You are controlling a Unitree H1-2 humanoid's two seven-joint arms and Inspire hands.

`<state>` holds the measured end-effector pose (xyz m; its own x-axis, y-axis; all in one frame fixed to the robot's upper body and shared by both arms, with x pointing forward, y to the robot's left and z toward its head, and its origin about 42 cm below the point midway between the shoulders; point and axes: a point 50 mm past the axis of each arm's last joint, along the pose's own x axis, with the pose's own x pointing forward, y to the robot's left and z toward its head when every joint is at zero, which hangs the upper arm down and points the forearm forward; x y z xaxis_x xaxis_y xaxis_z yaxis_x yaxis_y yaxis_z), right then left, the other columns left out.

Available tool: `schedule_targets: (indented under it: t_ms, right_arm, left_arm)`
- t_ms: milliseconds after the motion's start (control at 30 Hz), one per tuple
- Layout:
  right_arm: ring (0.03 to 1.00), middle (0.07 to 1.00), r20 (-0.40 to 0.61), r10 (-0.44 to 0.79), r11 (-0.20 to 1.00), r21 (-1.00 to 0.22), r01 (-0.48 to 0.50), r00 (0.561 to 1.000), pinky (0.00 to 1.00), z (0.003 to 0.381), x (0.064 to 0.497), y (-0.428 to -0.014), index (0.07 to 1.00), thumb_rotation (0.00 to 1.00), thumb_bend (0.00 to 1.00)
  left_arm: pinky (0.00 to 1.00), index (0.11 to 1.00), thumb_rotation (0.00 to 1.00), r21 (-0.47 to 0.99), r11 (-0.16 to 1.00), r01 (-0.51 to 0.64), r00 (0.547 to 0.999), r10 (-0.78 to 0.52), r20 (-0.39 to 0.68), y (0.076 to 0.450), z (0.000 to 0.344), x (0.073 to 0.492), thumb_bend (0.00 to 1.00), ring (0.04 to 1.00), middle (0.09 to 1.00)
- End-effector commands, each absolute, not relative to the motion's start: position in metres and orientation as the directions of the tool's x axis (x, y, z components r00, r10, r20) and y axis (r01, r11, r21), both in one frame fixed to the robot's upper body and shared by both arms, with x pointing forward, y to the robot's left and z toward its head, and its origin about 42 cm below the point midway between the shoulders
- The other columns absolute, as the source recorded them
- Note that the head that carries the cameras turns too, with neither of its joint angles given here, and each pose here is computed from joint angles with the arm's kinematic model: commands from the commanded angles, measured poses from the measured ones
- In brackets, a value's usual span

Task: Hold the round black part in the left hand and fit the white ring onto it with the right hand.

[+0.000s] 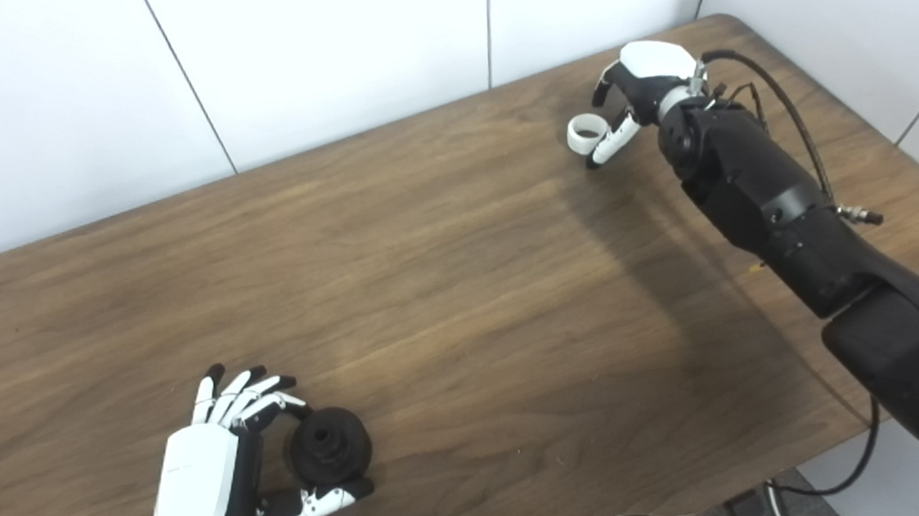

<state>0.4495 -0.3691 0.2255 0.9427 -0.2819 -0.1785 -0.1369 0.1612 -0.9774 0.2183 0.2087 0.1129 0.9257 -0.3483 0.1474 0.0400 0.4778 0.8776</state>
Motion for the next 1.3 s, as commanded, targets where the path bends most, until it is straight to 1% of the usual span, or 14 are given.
schedule_targets:
  t_ms: [0,233,467,700,767,900,1100,1267]
  right_arm:
    - [0.961,0.903,-0.097,-0.277,0.131,-0.989,-0.062,0.956,1.00,0.254,0.458,-0.370,0.688,0.27,0.74]
    - [0.958,0.899,-0.097,-0.274,0.144,-0.988,-0.059,0.957,1.00,0.256,0.459,-0.369,0.683,0.28,0.73]
    - [0.958,0.897,-0.131,-0.291,0.197,-0.977,-0.075,0.948,1.00,0.258,0.462,-0.372,0.682,0.30,0.71]
    - [0.960,0.893,-0.154,-0.300,0.202,-0.975,-0.095,0.941,1.00,0.262,0.465,-0.376,0.672,0.30,0.70]
    - [0.960,0.886,-0.156,-0.299,0.212,-0.973,-0.094,0.942,1.00,0.264,0.464,-0.377,0.663,0.29,0.71]
    - [0.951,0.871,-0.166,-0.295,0.220,-0.970,-0.102,0.941,1.00,0.269,0.464,-0.378,0.658,0.29,0.72]
    - [0.925,0.853,-0.180,-0.301,0.217,-0.969,-0.117,0.937,0.98,0.271,0.465,-0.380,0.662,0.30,0.72]
    - [0.923,0.852,-0.186,-0.308,0.227,-0.967,-0.118,0.933,0.96,0.272,0.467,-0.377,0.657,0.30,0.72]
  left_arm:
    - [1.00,0.485,0.05,0.884,0.464,0.058,0.932,-0.341,0.119,0.209,0.106,0.211,0.52,0.870,0.765]
    - [1.00,0.485,0.05,0.885,0.461,0.060,0.931,-0.345,0.117,0.209,0.105,0.212,0.52,0.872,0.767]
    - [1.00,0.485,0.05,0.883,0.467,0.059,0.931,-0.345,0.120,0.208,0.106,0.210,0.52,0.871,0.764]
    - [1.00,0.485,0.05,0.882,0.468,0.061,0.933,-0.340,0.116,0.207,0.108,0.209,0.52,0.869,0.763]
    - [1.00,0.485,0.05,0.882,0.467,0.062,0.934,-0.339,0.114,0.207,0.108,0.208,0.52,0.870,0.762]
    - [1.00,0.485,0.05,0.877,0.476,0.063,0.935,-0.336,0.116,0.205,0.108,0.208,0.52,0.869,0.762]
    - [1.00,0.485,0.05,0.878,0.474,0.059,0.933,-0.338,0.120,0.204,0.109,0.208,0.52,0.867,0.761]
    - [1.00,0.484,0.05,0.877,0.477,0.060,0.934,-0.337,0.120,0.203,0.109,0.208,0.52,0.868,0.763]
